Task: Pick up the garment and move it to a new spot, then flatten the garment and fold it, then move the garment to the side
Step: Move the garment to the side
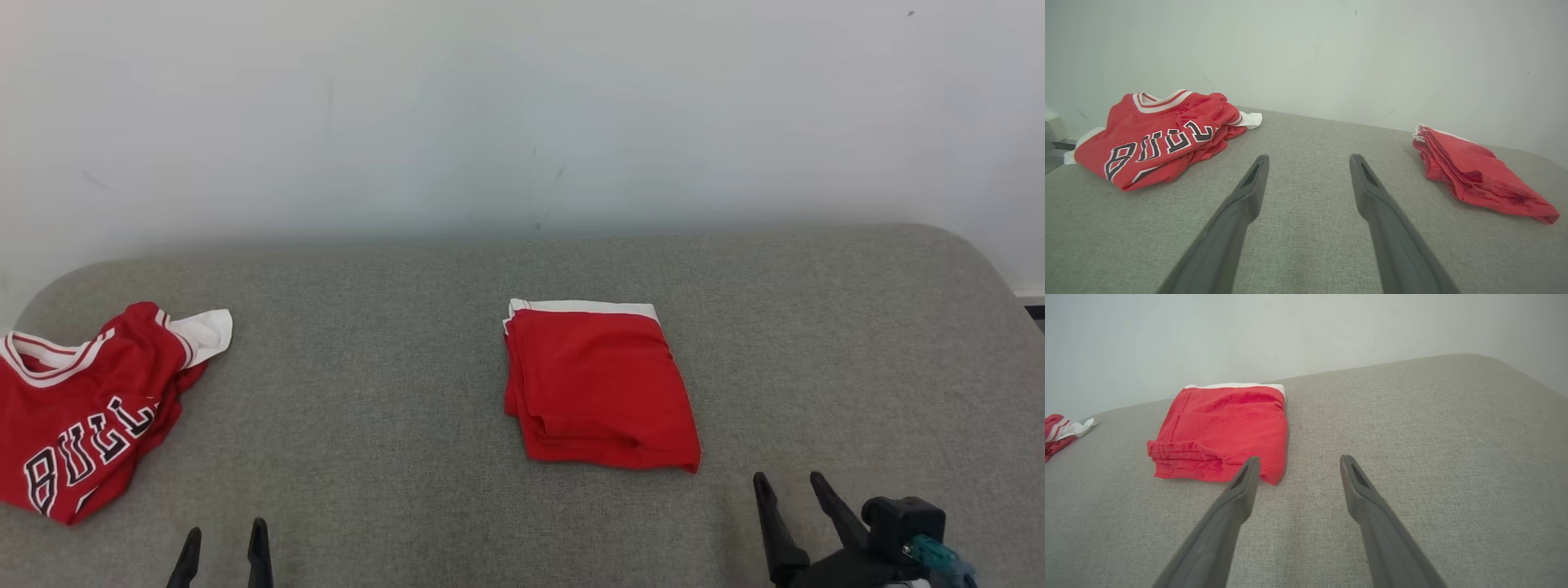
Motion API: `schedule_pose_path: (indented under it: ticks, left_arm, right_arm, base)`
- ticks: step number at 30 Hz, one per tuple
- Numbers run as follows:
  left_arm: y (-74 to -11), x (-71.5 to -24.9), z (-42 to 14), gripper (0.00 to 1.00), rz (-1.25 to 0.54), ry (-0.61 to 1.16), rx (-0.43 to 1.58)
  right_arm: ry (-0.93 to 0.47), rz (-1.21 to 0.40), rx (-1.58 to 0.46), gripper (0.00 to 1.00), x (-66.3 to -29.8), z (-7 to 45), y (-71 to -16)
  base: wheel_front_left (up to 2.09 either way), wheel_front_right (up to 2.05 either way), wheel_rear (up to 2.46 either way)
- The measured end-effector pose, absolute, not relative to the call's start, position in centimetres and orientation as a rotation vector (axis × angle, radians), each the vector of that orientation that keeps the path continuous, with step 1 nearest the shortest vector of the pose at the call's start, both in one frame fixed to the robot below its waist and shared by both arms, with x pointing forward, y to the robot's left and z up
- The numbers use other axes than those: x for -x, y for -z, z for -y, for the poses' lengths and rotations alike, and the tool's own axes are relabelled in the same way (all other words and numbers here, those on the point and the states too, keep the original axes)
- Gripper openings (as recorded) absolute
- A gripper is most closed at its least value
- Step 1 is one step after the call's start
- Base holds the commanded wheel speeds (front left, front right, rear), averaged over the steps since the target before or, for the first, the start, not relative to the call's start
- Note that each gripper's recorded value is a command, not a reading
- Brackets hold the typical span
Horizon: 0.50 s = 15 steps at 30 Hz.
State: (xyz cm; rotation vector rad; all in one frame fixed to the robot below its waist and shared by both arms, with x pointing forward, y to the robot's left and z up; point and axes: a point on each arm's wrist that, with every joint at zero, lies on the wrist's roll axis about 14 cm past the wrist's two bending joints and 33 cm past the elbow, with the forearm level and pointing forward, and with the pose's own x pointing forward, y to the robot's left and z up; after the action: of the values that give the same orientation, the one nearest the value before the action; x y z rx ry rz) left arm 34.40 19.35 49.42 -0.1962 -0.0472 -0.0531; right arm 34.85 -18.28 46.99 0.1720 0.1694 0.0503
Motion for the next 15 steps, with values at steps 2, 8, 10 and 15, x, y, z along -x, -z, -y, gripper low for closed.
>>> schedule_pose_path:
  ticks: [2,8,10,15]
  left_arm:
    - [-49.3,-34.3,-19.2,1.00,0.043,0.055,0.198]
    - [-48.8,-33.9,-19.2,1.00,0.029,0.051,0.202]
    - [-48.7,-33.9,-19.1,1.00,0.027,0.053,0.203]
    - [-48.3,-34.1,-18.8,1.00,0.010,0.058,0.206]
  right_arm:
    - [-0.078,-0.223,-0.157,1.00,-35.2,17.7,-46.5]
    - [-0.118,-0.315,-0.111,1.00,-38.2,17.5,-47.7]
    - [-0.113,-0.350,-0.105,1.00,-38.8,17.8,-47.7]
    - [-0.094,-0.556,-0.113,1.00,-41.4,18.4,-47.3]
  base:
    - [0.00,0.00,0.00]
    - [0.00,0.00,0.00]
    - [0.00,0.00,0.00]
    - [0.00,0.00,0.00]
